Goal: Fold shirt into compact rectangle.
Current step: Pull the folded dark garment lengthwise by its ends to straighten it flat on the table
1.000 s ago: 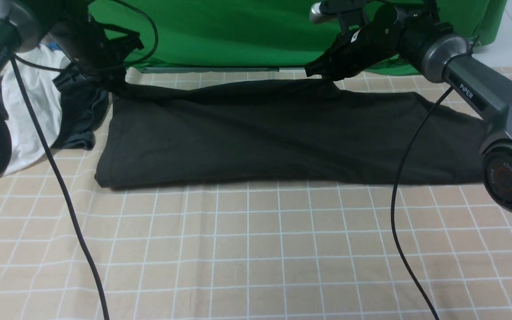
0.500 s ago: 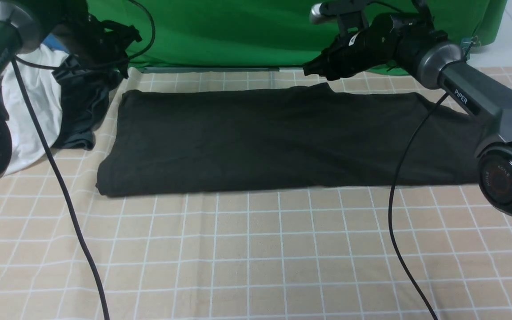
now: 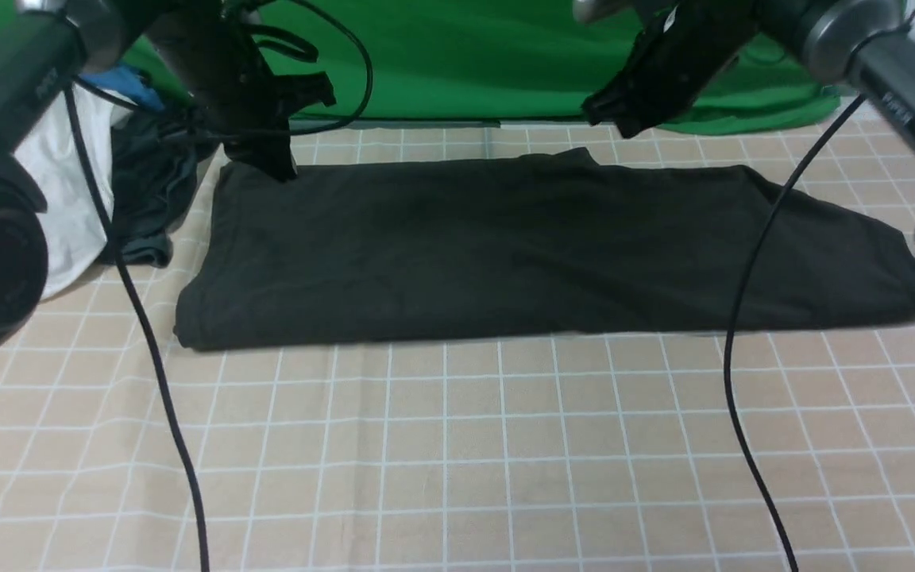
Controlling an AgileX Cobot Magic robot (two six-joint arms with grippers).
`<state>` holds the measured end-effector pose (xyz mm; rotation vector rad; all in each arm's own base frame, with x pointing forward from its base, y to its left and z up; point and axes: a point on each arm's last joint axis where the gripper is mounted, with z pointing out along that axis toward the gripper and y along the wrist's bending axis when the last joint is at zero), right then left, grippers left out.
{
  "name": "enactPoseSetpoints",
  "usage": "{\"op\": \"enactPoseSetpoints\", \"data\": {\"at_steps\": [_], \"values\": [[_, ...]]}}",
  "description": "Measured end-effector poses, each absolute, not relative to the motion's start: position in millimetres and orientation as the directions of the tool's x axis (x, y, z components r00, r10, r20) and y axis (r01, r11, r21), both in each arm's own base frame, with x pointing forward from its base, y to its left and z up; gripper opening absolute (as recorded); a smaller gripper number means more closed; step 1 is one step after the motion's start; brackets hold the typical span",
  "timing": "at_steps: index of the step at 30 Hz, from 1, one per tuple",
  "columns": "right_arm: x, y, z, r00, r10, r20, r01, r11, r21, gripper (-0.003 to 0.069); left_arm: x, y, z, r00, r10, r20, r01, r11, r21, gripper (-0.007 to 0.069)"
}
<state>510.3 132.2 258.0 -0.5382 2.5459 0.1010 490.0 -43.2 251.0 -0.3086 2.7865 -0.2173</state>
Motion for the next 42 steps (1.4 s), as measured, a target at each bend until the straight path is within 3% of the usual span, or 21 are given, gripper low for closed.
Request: {"op": "enactPoseSetpoints", "data": {"at_steps": [3, 7, 13, 18, 21, 25, 26, 27, 29, 30, 33, 37, 39, 40, 42], "values": [[501, 115, 275, -0.807, -0.33, -0.49, -0.365, 0.931, -0.025, 0.0039, 467, -38, 266, -0.928, -0.225, -0.298, -0.189, 0.971, -0.144, 0.0013], [484, 91, 287, -0.844, -0.292, -0.451, -0.321, 0.947, -0.012, 0.0039, 419, -27, 259, -0.943, -0.237, -0.232, -0.233, 0.971, -0.048, 0.0013], [428, 73, 280, -0.914, -0.281, -0.293, -0.299, 0.954, 0.021, 0.0039, 357, -10, 244, -0.9, -0.365, -0.237, -0.341, 0.93, -0.136, 0.0013], [390, 68, 275, -0.923, -0.271, -0.273, -0.292, 0.956, 0.038, 0.0039, 355, -6, 233, -0.877, -0.358, -0.32, -0.319, 0.933, -0.168, 0.0027], [380, 67, 277, -0.918, -0.259, -0.3, -0.286, 0.957, 0.048, 0.0039, 360, -6, 229, -0.868, -0.352, -0.349, -0.309, 0.935, -0.174, 0.009], [372, 66, 283, -0.91, -0.252, -0.328, -0.284, 0.957, 0.053, 0.0039, 371, -5, 208, -0.875, -0.334, -0.35, -0.298, 0.942, -0.154, 0.0309], [372, 66, 283, -0.911, -0.252, -0.327, -0.284, 0.957, 0.053, 0.0039, 371, -5, 207, -0.876, -0.333, -0.349, -0.298, 0.942, -0.152, 0.0309], [371, 66, 284, -0.91, -0.251, -0.331, -0.284, 0.957, 0.055, 0.0039, 374, -4, 197, -0.883, -0.325, -0.338, -0.294, 0.945, -0.139, 0.0419], [371, 66, 284, -0.91, -0.251, -0.33, -0.284, 0.957, 0.055, 0.0039, 376, -4, 191, -0.888, -0.323, -0.329, -0.295, 0.946, -0.133, 0.047], [371, 66, 284, -0.91, -0.25, -0.329, -0.283, 0.958, 0.055, 0.0039, 377, -4, 184, -0.891, -0.319, -0.322, -0.294, 0.947, -0.127, 0.054], [370, 66, 284, -0.911, -0.25, -0.328, -0.283, 0.957, 0.055, 0.0039, 380, -4, 176, -0.894, -0.321, -0.314, -0.296, 0.947, -0.124, 0.0608], [369, 66, 283, -0.916, -0.251, -0.314, -0.283, 0.957, 0.058, 0.0039, 383, -4, 170, -0.893, -0.326, -0.31, -0.3, 0.945, -0.127, 0.0589], [368, 66, 283, -0.918, -0.253, -0.306, -0.283, 0.957, 0.058, 0.0039, 384, -5, 167, -0.892, -0.331, -0.308, -0.304, 0.943, -0.134, 0.0489], [368, 66, 283, -0.918, -0.253, -0.304, -0.283, 0.957, 0.058, 0.0039, 384, -5, 167, -0.892, -0.331, -0.308, -0.303, 0.943, -0.135, 0.0479], [369, 62, 283, -0.92, -0.249, -0.301, -0.276, 0.96, 0.05, 0.0039, 386, -7, 168, -0.89, -0.333, -0.313, -0.302, 0.942, -0.145, 0.0307]]}}
